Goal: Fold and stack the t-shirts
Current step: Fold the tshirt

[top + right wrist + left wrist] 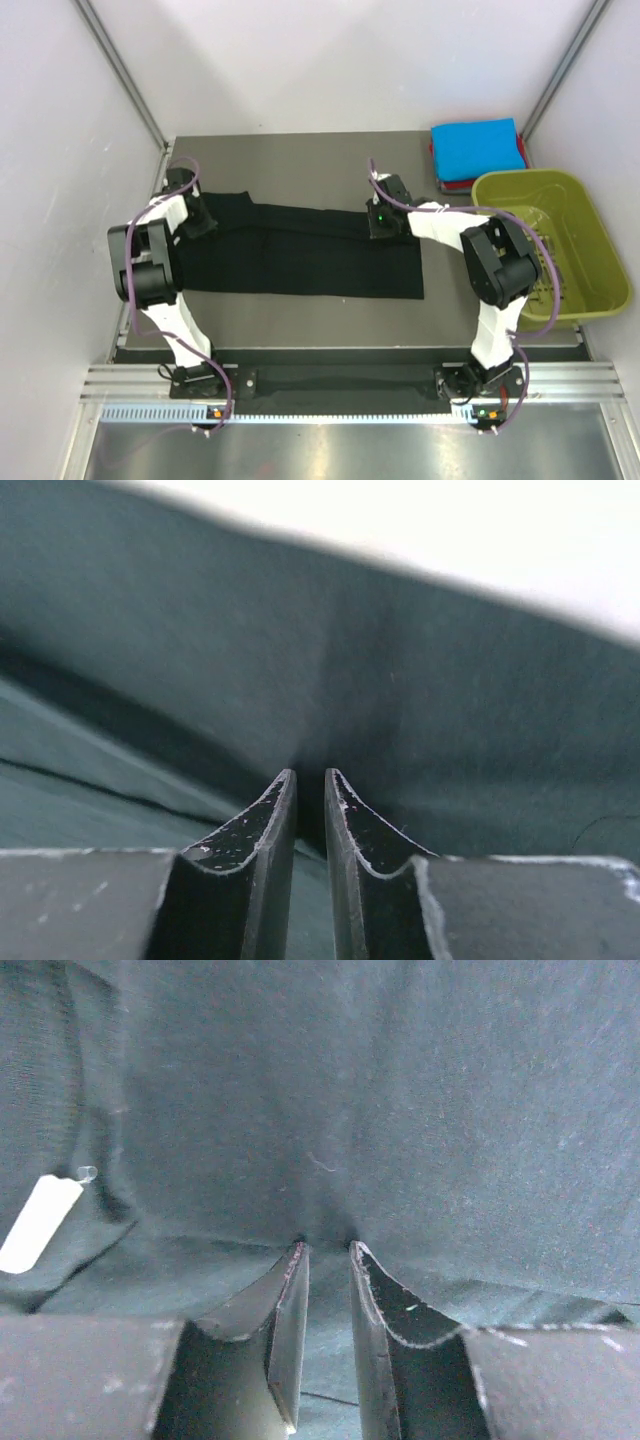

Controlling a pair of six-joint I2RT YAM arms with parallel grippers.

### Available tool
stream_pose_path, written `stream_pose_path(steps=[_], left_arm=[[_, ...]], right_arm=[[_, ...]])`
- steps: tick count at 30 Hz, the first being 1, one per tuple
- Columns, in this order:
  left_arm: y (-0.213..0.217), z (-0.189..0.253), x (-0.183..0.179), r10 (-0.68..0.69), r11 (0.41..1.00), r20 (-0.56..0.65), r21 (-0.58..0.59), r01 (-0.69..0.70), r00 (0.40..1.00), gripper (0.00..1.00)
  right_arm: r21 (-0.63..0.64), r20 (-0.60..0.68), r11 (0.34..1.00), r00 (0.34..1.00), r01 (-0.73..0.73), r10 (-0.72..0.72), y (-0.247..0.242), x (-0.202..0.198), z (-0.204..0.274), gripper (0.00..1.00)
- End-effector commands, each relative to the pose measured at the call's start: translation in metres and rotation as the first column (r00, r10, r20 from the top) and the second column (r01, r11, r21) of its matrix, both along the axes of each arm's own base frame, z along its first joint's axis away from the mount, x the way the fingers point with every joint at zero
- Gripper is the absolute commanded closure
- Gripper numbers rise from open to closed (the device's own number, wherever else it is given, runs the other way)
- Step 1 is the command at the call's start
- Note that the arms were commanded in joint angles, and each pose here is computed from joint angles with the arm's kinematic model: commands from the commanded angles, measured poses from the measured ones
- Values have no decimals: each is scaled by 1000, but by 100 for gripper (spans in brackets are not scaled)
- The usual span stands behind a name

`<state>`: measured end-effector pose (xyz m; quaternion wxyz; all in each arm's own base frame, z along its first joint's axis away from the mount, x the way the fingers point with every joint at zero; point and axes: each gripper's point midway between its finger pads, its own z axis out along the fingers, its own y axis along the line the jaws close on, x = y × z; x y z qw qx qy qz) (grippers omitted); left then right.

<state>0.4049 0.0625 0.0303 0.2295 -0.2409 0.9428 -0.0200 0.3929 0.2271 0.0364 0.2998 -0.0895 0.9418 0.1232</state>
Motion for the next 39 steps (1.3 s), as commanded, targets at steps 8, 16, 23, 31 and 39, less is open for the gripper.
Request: stream_pose_path(steps=[8, 16, 23, 31, 39], left_arm=[[57, 71, 13, 119, 990, 173, 61, -131, 978, 64], [75, 59, 30, 115, 993, 179, -12, -115, 977, 62], [72, 40, 45, 44, 999, 164, -36, -39, 986, 60], [73, 29, 57, 39, 998, 143, -56, -31, 989, 60], [68, 22, 45, 43, 996, 117, -77, -34, 992, 69]], right_arm=[[2, 7, 1000, 1000, -26, 26, 5, -8, 1, 82], [23, 10, 999, 999, -47, 47, 12, -5, 5, 82], [16, 16, 998, 998, -58, 58, 12, -3, 5, 82], [16, 19, 998, 998, -60, 59, 13, -2, 6, 82], [19, 14, 998, 999, -52, 52, 13, -1, 3, 82]])
